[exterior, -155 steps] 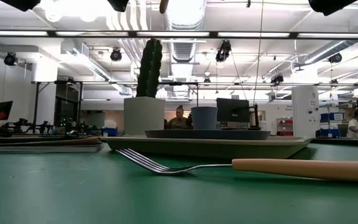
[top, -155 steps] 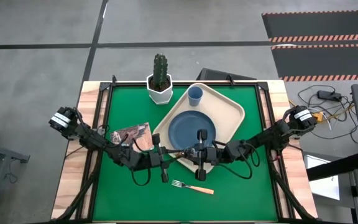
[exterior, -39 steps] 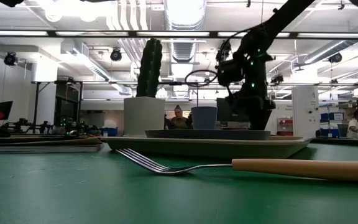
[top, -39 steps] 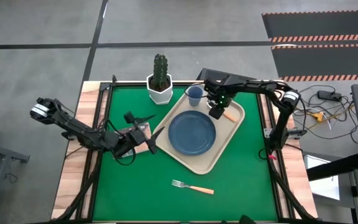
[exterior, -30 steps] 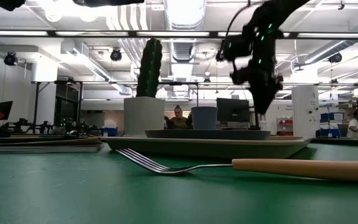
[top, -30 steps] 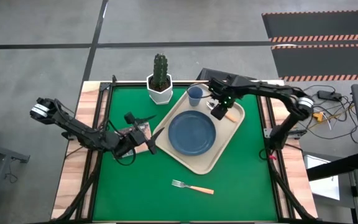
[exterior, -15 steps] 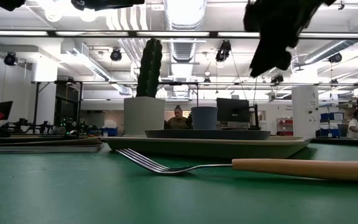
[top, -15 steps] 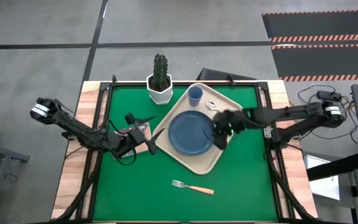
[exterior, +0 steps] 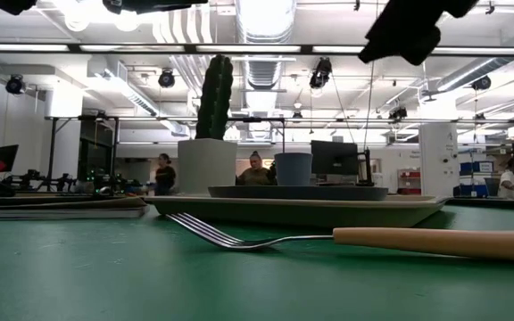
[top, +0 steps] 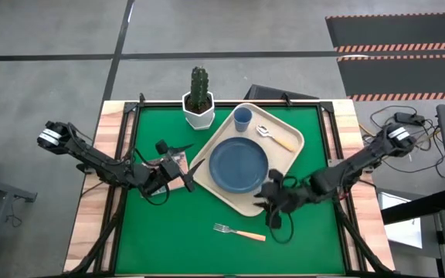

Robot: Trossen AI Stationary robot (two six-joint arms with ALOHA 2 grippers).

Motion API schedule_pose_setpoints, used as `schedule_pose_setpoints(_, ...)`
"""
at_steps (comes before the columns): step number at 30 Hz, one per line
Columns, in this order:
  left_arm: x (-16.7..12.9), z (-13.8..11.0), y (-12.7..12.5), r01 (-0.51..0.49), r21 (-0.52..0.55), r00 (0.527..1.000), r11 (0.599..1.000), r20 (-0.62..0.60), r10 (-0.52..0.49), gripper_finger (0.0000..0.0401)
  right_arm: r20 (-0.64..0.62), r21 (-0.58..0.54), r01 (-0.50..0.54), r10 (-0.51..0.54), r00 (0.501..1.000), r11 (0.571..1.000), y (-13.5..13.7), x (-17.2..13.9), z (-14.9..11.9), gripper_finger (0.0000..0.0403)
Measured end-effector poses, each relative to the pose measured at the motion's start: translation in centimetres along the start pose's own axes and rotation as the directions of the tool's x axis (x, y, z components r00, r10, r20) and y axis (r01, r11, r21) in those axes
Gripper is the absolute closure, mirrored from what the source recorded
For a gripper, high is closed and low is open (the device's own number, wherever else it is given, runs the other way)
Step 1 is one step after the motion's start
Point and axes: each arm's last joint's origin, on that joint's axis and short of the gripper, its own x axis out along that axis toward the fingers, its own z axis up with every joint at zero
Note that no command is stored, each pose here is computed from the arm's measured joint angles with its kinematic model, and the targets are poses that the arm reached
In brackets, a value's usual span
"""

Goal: Pick and place plate/cup/fork/spoon on tray
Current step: Put the orange fork beside the dark blue plate on the white tray

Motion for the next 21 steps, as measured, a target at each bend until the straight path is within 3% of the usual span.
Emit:
schedule_pose_setpoints(11,-0.2,0.0,-0.2,0.013,0.0,1.0,1.0,0.004,-0.013,0.0148,-0.158,-0.153,-0.013,-0.011,0.987,0.988,7.1,6.3,-2.2,0.0291)
schedule_pose_setpoints(21,-0.5,0.1,-0.4,0.03,0.0,1.0,1.0,0.01,-0.03,0.0147,-0.309,-0.205,0.078,-0.141,0.94,0.976,9.9,10.6,-2.7,0.0291)
